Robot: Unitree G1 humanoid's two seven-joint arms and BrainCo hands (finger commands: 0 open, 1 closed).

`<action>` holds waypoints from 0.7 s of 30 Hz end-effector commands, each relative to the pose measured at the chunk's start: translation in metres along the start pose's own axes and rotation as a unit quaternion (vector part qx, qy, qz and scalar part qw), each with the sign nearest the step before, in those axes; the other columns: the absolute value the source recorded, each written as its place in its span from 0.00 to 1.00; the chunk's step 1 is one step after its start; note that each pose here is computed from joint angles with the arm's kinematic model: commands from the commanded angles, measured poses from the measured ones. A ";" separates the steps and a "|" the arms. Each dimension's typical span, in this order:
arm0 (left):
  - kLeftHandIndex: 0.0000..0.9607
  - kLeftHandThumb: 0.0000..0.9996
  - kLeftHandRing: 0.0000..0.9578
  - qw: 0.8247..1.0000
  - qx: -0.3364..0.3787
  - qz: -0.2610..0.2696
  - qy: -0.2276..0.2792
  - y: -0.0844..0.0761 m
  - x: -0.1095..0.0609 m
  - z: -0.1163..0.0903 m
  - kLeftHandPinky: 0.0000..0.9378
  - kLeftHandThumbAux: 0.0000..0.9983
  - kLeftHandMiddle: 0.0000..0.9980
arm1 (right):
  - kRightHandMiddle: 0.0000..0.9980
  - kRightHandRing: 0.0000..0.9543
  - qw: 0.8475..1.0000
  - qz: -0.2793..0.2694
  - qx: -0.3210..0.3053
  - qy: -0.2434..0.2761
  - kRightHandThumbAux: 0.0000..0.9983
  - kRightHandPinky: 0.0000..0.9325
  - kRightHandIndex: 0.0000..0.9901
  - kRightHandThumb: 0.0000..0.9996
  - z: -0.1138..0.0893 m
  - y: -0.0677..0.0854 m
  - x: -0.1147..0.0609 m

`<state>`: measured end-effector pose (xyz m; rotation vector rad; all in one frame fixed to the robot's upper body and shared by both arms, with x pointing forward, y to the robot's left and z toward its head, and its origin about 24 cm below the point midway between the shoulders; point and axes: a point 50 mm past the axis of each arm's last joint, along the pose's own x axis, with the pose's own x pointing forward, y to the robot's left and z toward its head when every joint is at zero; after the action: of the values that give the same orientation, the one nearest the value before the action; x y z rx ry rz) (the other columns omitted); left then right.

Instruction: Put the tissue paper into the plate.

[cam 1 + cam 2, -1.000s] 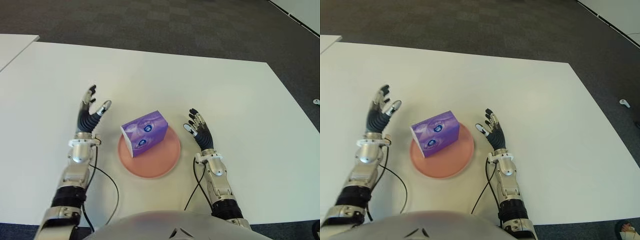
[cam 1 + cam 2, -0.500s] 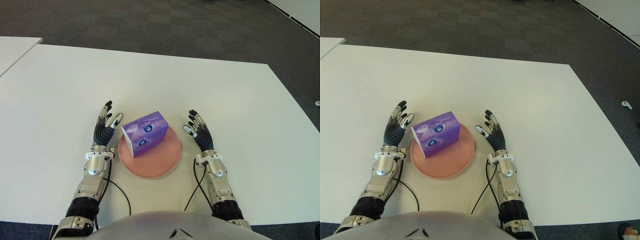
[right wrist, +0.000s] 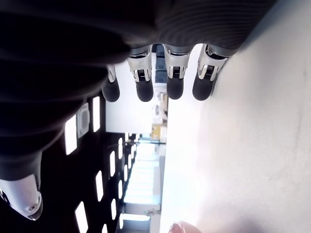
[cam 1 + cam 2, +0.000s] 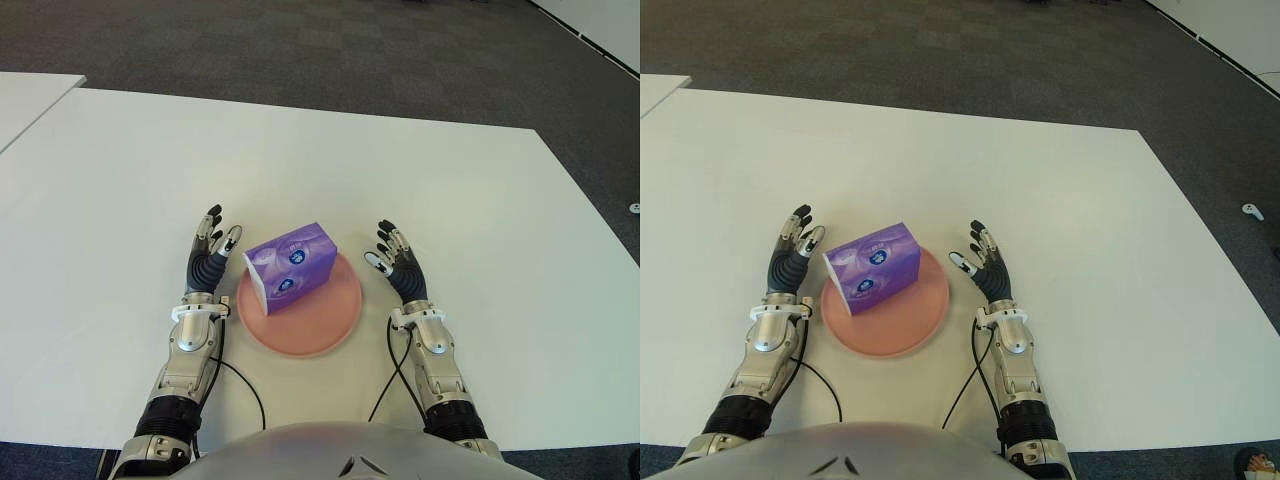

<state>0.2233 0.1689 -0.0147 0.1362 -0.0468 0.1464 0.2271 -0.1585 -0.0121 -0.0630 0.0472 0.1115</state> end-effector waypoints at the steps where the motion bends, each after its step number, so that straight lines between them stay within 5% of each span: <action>1: 0.00 0.00 0.00 0.999 -0.007 -0.009 0.053 -0.004 -0.019 -0.018 0.00 0.36 0.00 | 0.03 0.03 0.983 0.002 0.020 0.181 0.59 0.08 0.03 0.06 -0.063 0.007 -0.042; 14: 0.00 0.00 0.00 0.998 -0.027 0.007 0.061 0.000 -0.026 -0.019 0.00 0.38 0.00 | 0.04 0.03 0.984 0.008 0.018 0.176 0.58 0.07 0.01 0.05 -0.061 0.009 -0.041; 21: 0.00 0.00 0.00 0.997 -0.019 0.018 0.074 0.019 -0.023 -0.030 0.00 0.40 0.00 | 0.03 0.03 0.984 0.006 0.021 0.175 0.59 0.07 0.00 0.05 -0.061 0.011 -0.040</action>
<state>0.2140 0.1761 -0.0180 0.0749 -0.0394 0.1746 0.2273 -0.1572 -0.0125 -0.0604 0.0486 0.1086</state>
